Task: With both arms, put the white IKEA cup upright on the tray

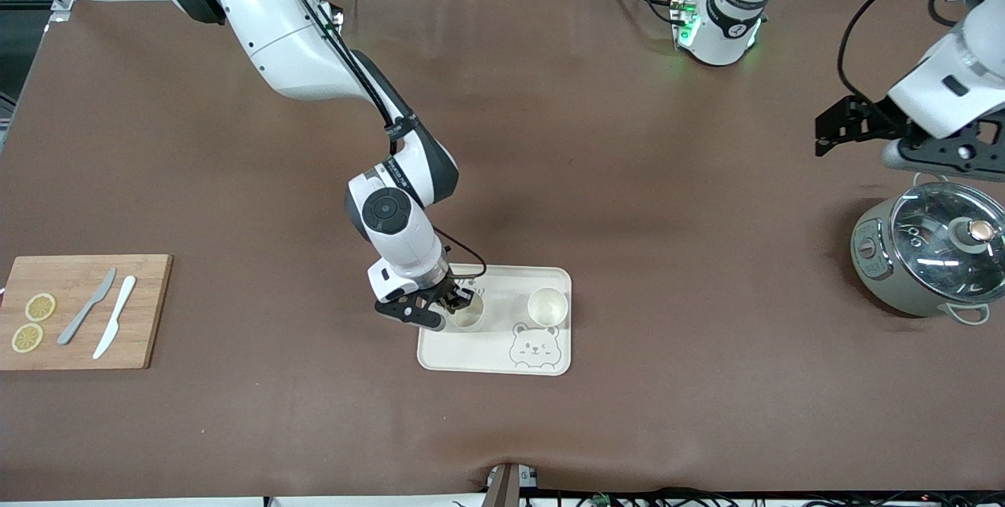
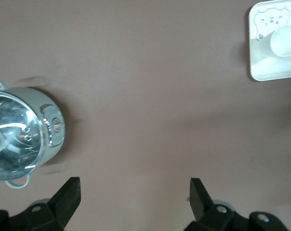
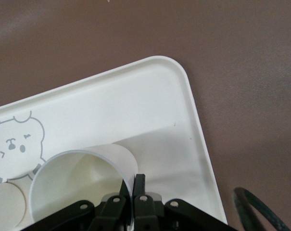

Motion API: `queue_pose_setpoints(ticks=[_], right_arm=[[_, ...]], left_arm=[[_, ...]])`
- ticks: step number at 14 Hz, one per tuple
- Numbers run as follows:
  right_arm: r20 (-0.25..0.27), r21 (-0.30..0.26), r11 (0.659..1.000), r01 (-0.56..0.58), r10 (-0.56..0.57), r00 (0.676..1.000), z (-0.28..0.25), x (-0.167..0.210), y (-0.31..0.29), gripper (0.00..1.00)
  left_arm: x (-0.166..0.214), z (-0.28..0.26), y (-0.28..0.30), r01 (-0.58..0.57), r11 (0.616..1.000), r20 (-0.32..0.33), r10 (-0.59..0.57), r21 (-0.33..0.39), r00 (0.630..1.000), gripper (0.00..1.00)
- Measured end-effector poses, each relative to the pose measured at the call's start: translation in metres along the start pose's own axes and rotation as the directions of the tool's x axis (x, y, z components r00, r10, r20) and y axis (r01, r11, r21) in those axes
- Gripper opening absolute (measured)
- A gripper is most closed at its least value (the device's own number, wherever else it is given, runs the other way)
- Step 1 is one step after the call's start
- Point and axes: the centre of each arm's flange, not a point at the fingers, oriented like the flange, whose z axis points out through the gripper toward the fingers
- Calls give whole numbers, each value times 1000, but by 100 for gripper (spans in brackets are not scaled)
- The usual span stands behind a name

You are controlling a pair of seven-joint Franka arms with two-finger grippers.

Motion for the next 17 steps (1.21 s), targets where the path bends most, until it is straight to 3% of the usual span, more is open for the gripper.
queue_pose_setpoints(ticks=[2,10,11,17], right_arm=[[0,0,1000,0,0,1000,0,0,0,9],[-7,-9,1000,0,0,1000,2,3,4,95],[-13,-14,1000,10,-10,1000,2,3,4,100],[-22,-17,1000,23,-23,999,0,3,2,100]], left_arm=[[-6,-8,-10,5,1000,-9,-5,1,1000,100],[-10,-14,-9,4,1000,-18,-4,2,1000,100],[-10,-14,-9,4,1000,-18,-4,2,1000,100],[-10,-14,-9,4,1000,-18,-4,2,1000,100]])
